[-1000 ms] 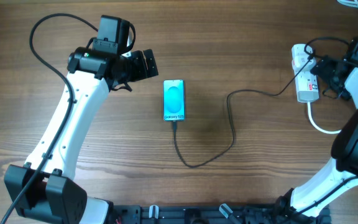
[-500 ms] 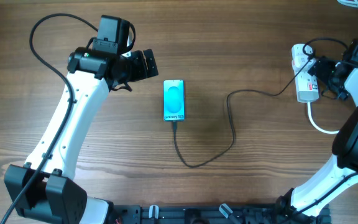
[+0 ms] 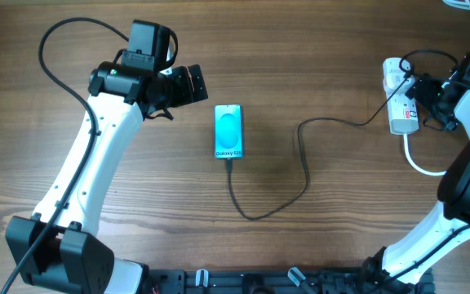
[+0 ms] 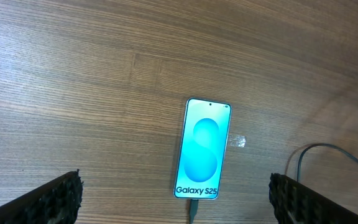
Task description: Plug charger to phone and switch on socket
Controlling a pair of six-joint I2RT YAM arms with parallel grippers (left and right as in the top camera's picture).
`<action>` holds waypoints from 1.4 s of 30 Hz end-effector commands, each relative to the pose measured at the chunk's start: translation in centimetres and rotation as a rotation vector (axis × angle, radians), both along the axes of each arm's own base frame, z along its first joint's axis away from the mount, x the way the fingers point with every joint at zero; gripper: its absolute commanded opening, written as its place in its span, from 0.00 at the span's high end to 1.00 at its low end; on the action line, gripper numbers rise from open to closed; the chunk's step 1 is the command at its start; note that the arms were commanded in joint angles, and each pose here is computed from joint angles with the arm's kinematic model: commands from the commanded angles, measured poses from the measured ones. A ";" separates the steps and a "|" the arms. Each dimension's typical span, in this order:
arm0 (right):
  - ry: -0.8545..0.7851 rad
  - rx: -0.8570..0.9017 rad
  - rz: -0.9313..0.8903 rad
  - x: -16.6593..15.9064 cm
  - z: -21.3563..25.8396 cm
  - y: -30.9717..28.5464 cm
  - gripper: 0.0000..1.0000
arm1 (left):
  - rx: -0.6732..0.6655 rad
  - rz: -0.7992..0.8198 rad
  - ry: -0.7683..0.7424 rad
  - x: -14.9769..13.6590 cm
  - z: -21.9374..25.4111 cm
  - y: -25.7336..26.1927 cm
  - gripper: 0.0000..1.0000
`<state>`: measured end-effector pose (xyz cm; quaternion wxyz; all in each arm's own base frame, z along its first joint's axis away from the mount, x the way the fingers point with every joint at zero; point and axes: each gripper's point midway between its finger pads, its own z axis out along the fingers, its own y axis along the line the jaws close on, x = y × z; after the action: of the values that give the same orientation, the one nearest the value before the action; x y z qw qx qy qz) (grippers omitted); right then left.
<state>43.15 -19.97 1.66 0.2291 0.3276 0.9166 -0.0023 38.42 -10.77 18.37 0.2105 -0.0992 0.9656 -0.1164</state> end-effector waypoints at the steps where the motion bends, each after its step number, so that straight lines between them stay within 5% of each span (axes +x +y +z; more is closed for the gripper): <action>1: 0.040 0.107 0.101 -0.3 -2.6 3.1 0.01 | 0.011 0.016 0.008 0.1 -0.4 0.3 0.00; 18: -0.015 0.194 0.171 0.5 -1.8 5.0 0.00 | 0.010 0.016 0.008 0.1 -0.4 0.3 0.00; 22: -0.059 0.148 0.153 0.8 1.4 4.4 0.00 | 0.011 0.016 0.008 0.1 -0.4 0.3 0.00; 32: -0.126 0.057 0.035 -5.3 15.1 5.8 0.00 | 0.010 0.016 0.008 0.1 -0.4 0.3 0.00; 42: -0.148 0.056 0.261 -10.9 21.5 15.8 0.00 | 0.010 0.016 0.008 0.1 -0.4 0.3 0.00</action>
<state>33.39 -6.37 20.85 0.2549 0.2424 0.9334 0.0702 38.42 -10.77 18.36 0.2103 -0.0992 0.9656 -0.1163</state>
